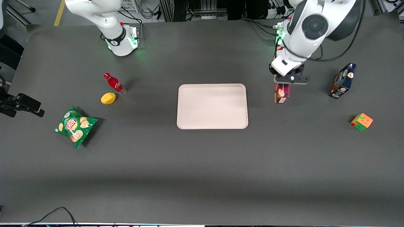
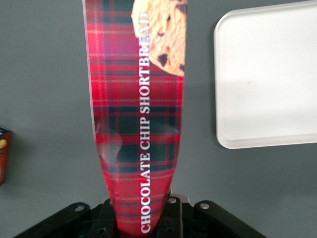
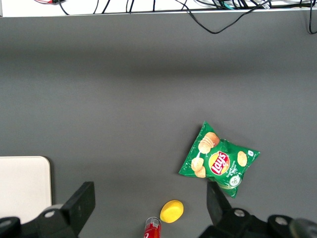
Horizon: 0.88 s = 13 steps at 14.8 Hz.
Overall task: Place red cookie box on tray
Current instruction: 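Lift the red plaid box upright with the left gripper, then carry the box over the white tray and tip it down flat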
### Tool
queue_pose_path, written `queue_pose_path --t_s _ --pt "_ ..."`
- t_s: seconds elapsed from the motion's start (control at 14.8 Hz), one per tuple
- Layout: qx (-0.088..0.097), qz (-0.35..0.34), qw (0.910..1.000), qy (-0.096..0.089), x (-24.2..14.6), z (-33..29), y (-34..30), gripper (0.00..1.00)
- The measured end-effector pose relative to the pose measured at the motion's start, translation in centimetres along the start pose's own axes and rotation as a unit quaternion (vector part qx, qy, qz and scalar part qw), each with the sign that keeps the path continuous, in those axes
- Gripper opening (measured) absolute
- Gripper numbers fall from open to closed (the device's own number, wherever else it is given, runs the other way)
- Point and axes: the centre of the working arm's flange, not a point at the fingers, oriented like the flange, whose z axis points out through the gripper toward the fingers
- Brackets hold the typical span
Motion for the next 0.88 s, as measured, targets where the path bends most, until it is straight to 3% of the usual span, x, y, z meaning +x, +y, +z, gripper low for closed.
queue_pose_path --t_s 0.34,0.61,0.88 --pt "-0.017 -0.006 0.9996 0.021 1.3 -8.1 -0.3 0.25" --pt "-0.020 -0.035 0.9991 0.016 2.0 -7.3 3.0 0.25" --pt "-0.033 -0.042 0.9981 0.031 1.8 -4.5 10.2 0.25"
